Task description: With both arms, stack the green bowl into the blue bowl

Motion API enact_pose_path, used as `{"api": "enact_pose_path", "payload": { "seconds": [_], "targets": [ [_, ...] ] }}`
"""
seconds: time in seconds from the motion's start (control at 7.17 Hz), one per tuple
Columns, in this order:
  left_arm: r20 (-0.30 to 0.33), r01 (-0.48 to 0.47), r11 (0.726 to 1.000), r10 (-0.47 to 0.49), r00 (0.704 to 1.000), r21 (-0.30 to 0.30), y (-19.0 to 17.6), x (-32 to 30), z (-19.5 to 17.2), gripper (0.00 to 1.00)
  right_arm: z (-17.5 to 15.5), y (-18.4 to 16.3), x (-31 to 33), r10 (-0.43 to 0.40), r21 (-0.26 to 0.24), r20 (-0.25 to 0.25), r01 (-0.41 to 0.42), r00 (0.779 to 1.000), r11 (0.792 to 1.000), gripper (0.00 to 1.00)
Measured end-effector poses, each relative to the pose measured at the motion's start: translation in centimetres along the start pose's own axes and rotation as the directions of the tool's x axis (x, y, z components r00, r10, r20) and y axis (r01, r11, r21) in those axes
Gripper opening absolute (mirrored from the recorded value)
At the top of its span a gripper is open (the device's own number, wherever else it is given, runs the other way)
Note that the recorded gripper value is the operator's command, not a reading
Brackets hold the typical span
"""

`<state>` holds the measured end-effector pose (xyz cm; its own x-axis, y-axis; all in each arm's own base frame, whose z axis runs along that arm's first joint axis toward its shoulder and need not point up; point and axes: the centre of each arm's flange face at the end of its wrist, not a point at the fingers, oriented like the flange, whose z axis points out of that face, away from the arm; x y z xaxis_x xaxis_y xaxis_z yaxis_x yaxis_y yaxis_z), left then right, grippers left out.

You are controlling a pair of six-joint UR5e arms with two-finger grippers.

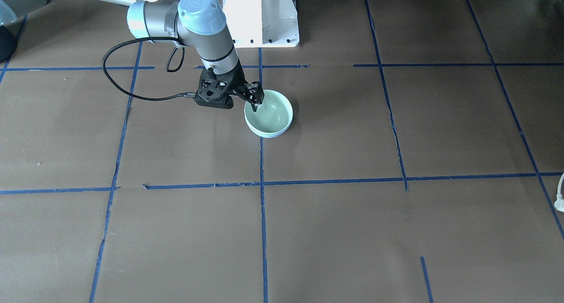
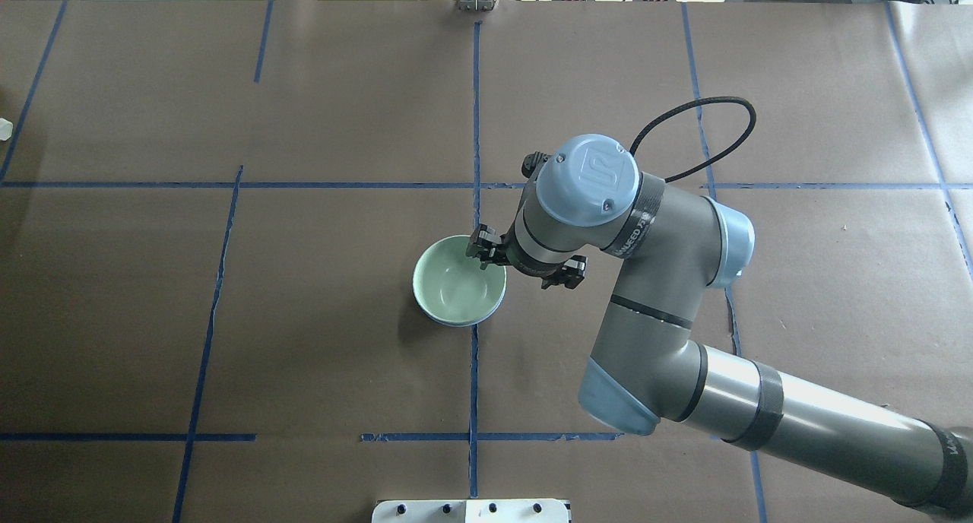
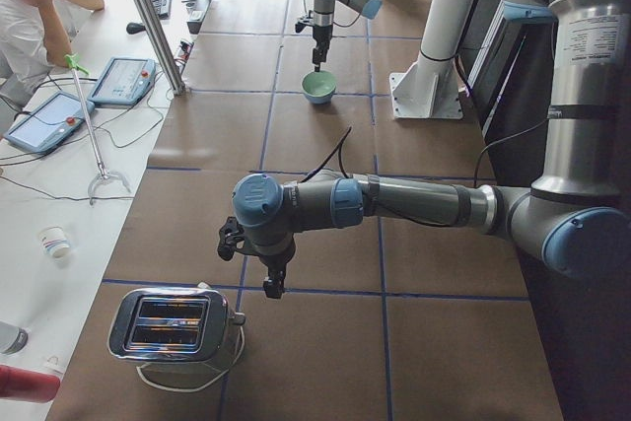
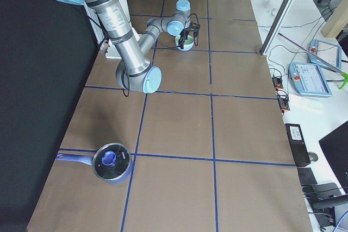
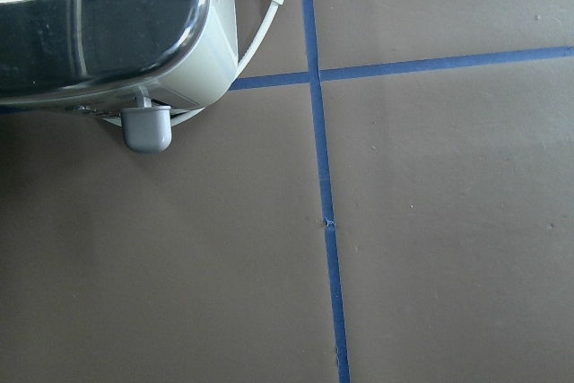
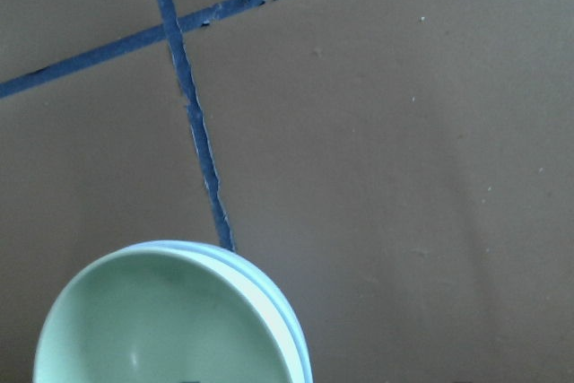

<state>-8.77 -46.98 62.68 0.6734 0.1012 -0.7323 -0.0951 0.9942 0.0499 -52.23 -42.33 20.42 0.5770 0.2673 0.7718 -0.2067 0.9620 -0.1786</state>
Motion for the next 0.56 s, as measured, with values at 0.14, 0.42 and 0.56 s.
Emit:
{"api": "enact_pose_path", "payload": {
  "seconds": [0.14,0.42,0.56],
  "targets": [
    [0.001,0.013,1.000,-0.013,1.000,-0.001,0.0,0.1,0.0,1.00,-2.1,-3.3,1.7,-0.031,-0.013,-0.035,0.031,0.999,0.999,1.00],
    [0.008,0.020,1.000,-0.020,1.000,-0.002,-0.3,0.3,0.1,1.00,-6.6,-13.5,9.8,-0.155,-0.049,-0.095,0.151,0.983,0.987,1.00],
    [0.012,0.014,1.000,-0.014,1.000,-0.001,-0.5,0.4,0.2,1.00,-8.8,-18.5,16.5,-0.239,-0.065,-0.118,0.233,0.964,0.970,1.00]
  ]
}}
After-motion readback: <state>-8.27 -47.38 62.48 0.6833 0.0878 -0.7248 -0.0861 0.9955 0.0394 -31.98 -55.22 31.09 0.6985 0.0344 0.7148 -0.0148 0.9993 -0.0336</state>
